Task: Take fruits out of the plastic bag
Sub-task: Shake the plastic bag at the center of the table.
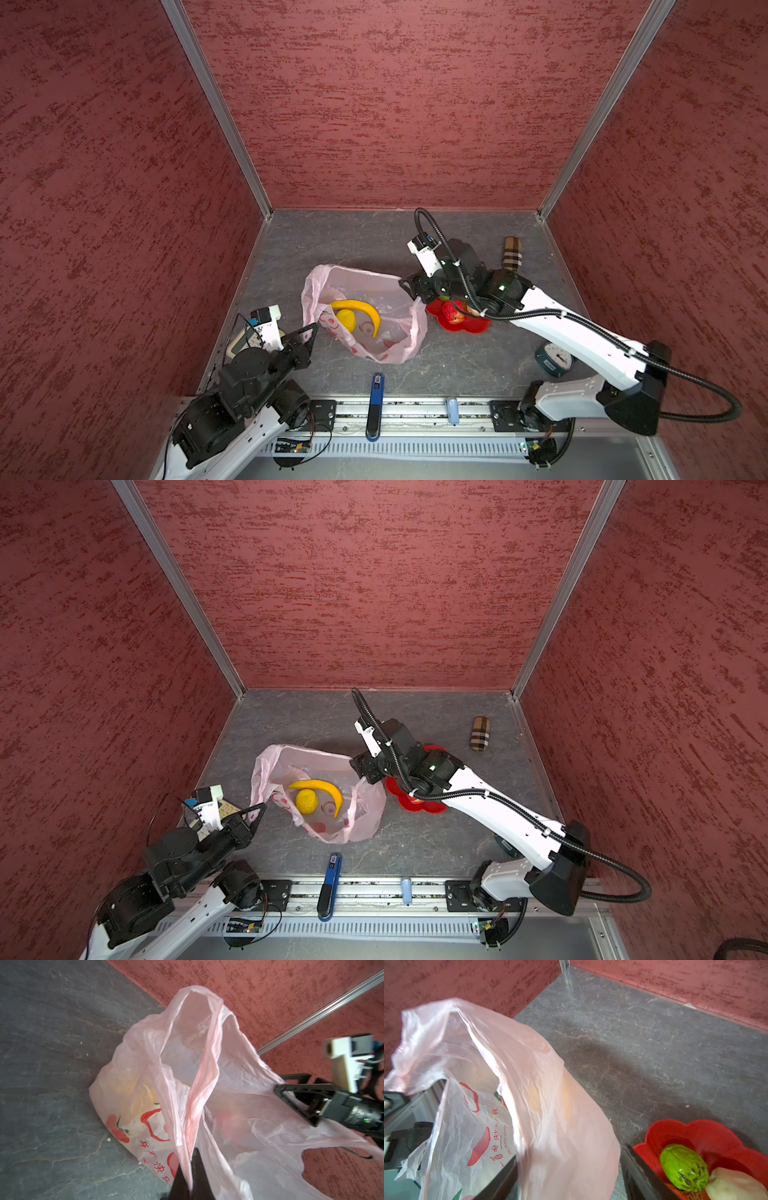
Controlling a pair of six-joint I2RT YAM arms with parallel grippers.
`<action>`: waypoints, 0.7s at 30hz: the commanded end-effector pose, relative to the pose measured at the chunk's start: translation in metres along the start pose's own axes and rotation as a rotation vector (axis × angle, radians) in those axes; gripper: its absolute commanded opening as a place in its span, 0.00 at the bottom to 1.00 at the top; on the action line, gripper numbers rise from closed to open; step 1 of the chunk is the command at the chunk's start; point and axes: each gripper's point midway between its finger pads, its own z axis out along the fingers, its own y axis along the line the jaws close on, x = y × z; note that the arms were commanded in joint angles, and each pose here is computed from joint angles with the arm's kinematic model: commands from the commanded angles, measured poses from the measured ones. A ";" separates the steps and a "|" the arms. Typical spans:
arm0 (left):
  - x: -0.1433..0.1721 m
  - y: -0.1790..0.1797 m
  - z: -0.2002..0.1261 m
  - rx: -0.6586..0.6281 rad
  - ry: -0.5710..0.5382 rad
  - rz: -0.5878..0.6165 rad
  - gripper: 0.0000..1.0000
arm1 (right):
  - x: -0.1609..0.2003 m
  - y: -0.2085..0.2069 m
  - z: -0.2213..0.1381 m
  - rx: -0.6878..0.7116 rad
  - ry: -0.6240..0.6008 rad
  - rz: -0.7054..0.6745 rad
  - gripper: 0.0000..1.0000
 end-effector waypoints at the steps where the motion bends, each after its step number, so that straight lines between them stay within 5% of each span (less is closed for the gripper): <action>1: 0.000 0.006 -0.001 -0.063 0.025 -0.004 0.00 | -0.039 -0.007 -0.050 0.066 -0.136 0.013 0.75; 6: -0.001 0.003 0.006 -0.054 0.016 -0.014 0.00 | -0.062 -0.017 -0.101 0.112 -0.272 0.056 0.78; 8: -0.003 0.004 0.005 -0.050 -0.002 -0.023 0.00 | -0.063 -0.018 -0.106 0.117 -0.291 0.068 0.71; 14: -0.029 0.000 -0.010 -0.027 -0.130 -0.012 0.00 | -0.055 -0.013 -0.071 0.099 -0.216 0.016 0.50; 21: -0.036 -0.011 -0.008 0.011 -0.156 -0.010 0.00 | -0.053 -0.001 -0.057 0.061 -0.096 -0.060 0.59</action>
